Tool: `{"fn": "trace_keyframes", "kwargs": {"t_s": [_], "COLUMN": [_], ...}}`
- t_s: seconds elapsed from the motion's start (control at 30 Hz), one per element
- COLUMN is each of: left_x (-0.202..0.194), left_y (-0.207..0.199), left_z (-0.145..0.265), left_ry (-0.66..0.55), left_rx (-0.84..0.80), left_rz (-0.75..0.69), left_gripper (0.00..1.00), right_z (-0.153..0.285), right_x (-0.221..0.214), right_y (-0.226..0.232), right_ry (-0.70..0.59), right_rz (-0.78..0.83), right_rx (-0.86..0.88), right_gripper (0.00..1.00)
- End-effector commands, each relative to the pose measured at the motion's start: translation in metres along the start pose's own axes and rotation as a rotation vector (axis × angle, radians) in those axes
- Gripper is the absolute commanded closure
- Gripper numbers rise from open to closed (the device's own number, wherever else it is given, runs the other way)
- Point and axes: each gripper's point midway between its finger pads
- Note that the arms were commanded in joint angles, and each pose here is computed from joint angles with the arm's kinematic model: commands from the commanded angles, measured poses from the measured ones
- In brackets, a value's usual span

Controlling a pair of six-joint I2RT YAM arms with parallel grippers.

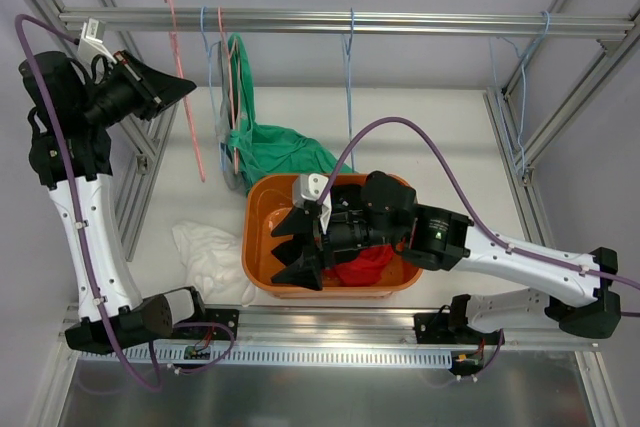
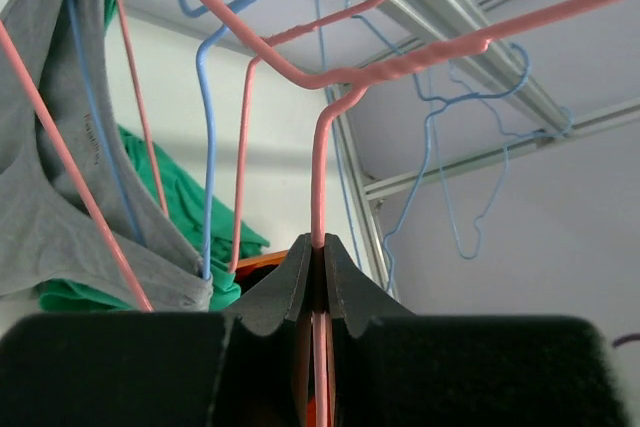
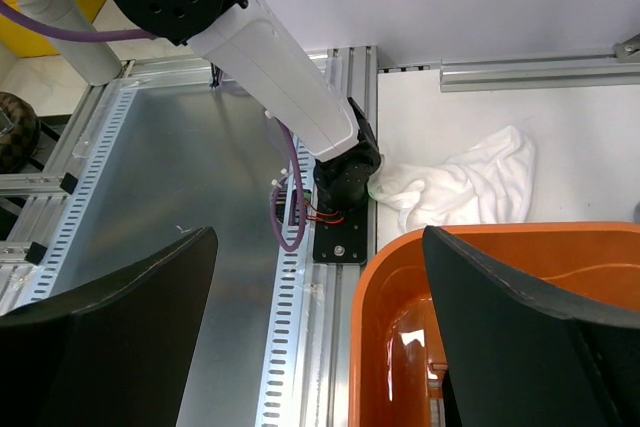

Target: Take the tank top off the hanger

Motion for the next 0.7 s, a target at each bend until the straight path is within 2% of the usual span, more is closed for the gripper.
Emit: {"fn": "trace_keyframes", "kwargs": {"t_s": [0.0, 0.17, 0.4, 0.67], "left_x": [0.008, 0.022, 0.038, 0.045], "left_y": [-0.042, -0.016, 0.042, 0.076], "left_z": [0.017, 0.018, 0.003, -0.006], "left_ry": [0.050, 0.062, 0.089, 0.127], "left_rx": [-0.202, -0.198, -0.150, -0.150], "left_rz": [-0.045, 0.007, 0.117, 0.177], "left_gripper": [1.00, 1.00, 1.00, 1.00], "right_z": [0.010, 0.007, 0.001, -0.006], "right_x": [0.014, 0.012, 0.011, 0.006], "right_y": [-0.001, 0.000, 0.004, 0.005], "right_ry": [-0.053, -0.044, -0.042, -0.030], "right_rz": [0.051, 0.049, 0.035, 0.025], "right_rx": [-0.020, -0.009, 0.028, 0.049], "right_gripper": [0.11, 0.11, 0.11, 0.11]}}
Point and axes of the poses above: each gripper's point midway between its finger pads, its own z axis back along the fingers, its own y axis along the line the jaws close on, x = y × z, and after that the axes turned 1 degree about z, right-handed
